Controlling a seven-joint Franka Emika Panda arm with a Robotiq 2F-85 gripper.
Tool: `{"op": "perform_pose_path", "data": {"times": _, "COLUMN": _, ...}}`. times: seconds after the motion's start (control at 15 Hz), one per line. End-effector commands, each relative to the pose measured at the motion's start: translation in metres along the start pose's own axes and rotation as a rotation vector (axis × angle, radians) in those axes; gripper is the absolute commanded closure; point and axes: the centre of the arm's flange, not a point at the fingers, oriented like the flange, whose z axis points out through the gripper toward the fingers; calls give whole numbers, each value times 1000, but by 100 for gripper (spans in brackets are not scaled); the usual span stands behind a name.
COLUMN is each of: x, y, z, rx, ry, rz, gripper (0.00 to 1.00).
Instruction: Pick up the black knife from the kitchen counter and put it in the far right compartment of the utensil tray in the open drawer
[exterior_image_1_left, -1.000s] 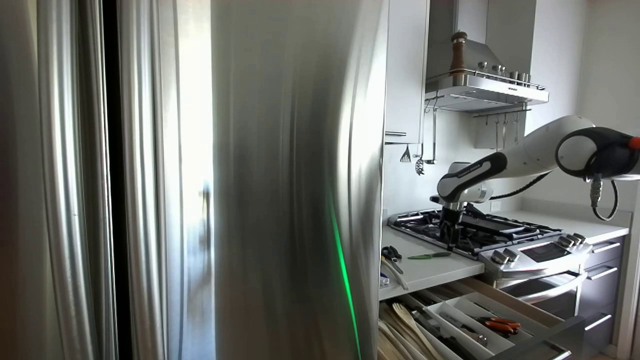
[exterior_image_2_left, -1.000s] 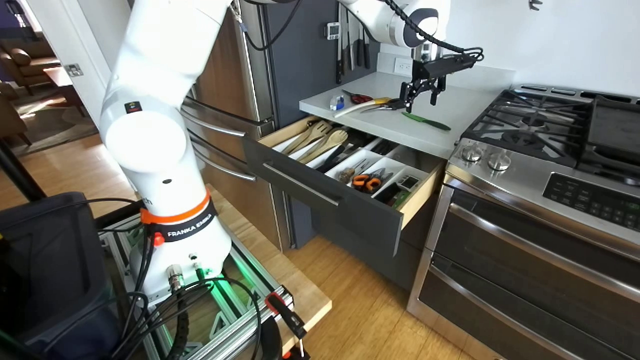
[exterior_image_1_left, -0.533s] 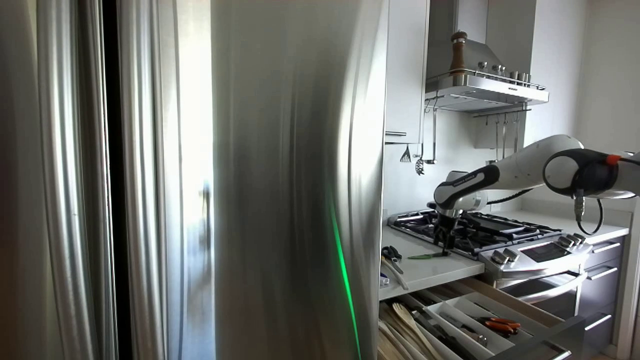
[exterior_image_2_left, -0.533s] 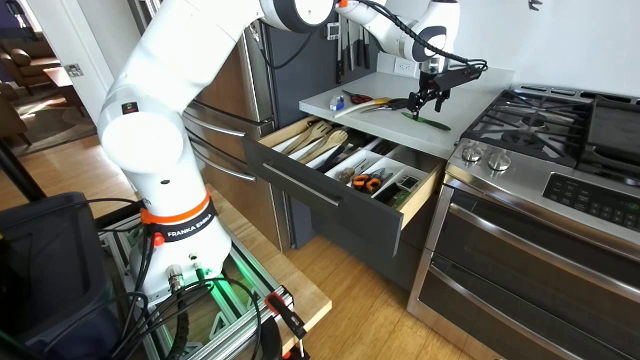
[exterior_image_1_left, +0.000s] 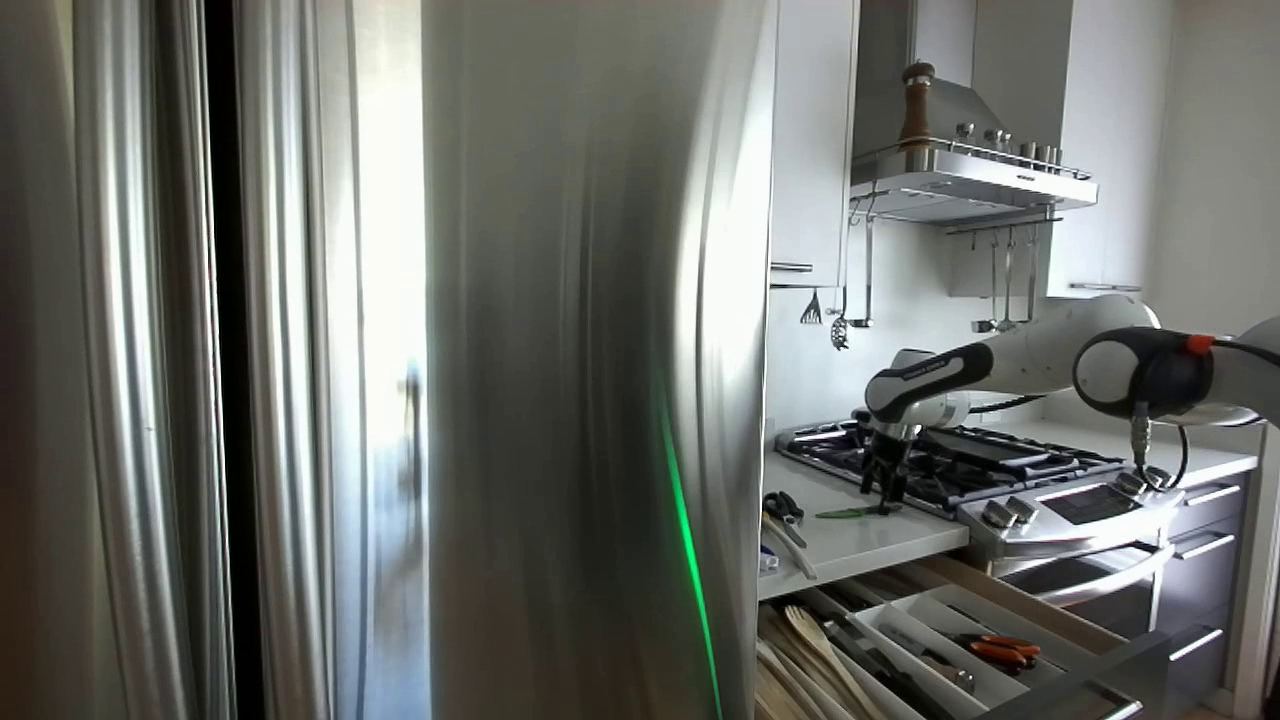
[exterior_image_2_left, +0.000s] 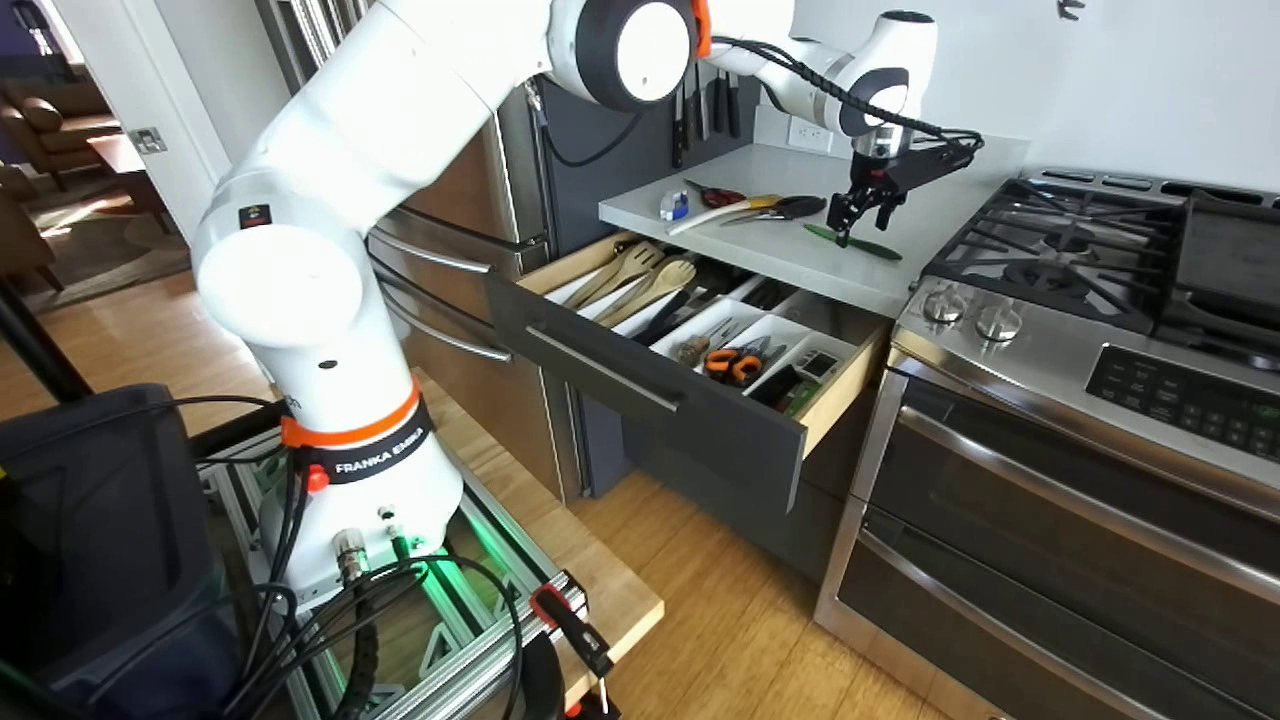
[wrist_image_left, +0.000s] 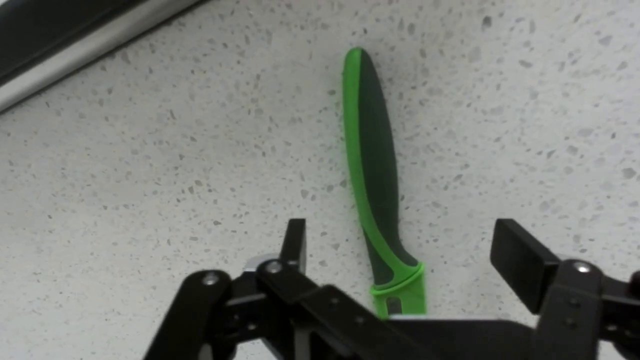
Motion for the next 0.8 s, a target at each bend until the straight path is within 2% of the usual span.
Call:
{"op": "perform_pose_path", "data": {"times": 0.0, "x": -6, "y": 28, "z": 13, "rx": 41, "ry": 22, "rz": -46, "gripper": 24}}
{"op": "perform_pose_path", "data": {"times": 0.13, "x": -7, "y": 31, "z": 16, "rx": 61, "ry": 18, "rz": -49, "gripper": 27}}
{"op": "perform_pose_path", "data": {"times": 0.2, "x": -7, "y": 32, "z": 17, "rx": 71, "ry": 11, "rz": -52, "gripper": 41}}
{"op": "perform_pose_path", "data": {"times": 0.4, "x": -8, "y": 32, "z": 19, "rx": 86, "ry": -10, "rz": -71, "gripper": 62}}
{"op": "perform_pose_path", "data": {"times": 0.53, "x": -9, "y": 31, "z": 14, "rx": 94, "ry": -22, "rz": -84, "gripper": 79}}
{"op": "perform_pose_path", "data": {"times": 0.73, "x": -13, "y": 26, "z": 10, "rx": 114, "ry": -31, "rz": -50, "gripper": 99}}
